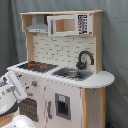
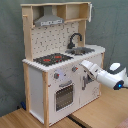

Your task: Play with the kitchen

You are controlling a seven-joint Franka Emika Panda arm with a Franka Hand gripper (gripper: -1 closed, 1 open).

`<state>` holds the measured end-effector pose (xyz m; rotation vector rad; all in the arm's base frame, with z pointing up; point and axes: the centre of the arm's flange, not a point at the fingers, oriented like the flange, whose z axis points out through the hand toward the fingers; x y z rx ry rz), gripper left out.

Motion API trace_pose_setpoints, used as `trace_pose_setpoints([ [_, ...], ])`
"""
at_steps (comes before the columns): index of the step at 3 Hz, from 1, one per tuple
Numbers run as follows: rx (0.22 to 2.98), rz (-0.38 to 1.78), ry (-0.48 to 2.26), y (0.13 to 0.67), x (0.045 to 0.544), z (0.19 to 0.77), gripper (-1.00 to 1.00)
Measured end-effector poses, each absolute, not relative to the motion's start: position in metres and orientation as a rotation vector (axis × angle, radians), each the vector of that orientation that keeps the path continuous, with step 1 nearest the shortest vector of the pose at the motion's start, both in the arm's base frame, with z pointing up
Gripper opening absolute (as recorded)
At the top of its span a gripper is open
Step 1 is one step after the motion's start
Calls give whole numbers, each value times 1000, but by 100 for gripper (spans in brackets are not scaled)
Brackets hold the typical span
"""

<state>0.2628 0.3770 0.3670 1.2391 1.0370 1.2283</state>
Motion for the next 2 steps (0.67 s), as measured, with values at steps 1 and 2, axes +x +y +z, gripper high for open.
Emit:
trace_pose_setpoints([
  [1, 1200, 1220, 1044, 386, 242, 356, 100],
  [2, 1164, 1211, 1037, 392, 224, 344, 100],
])
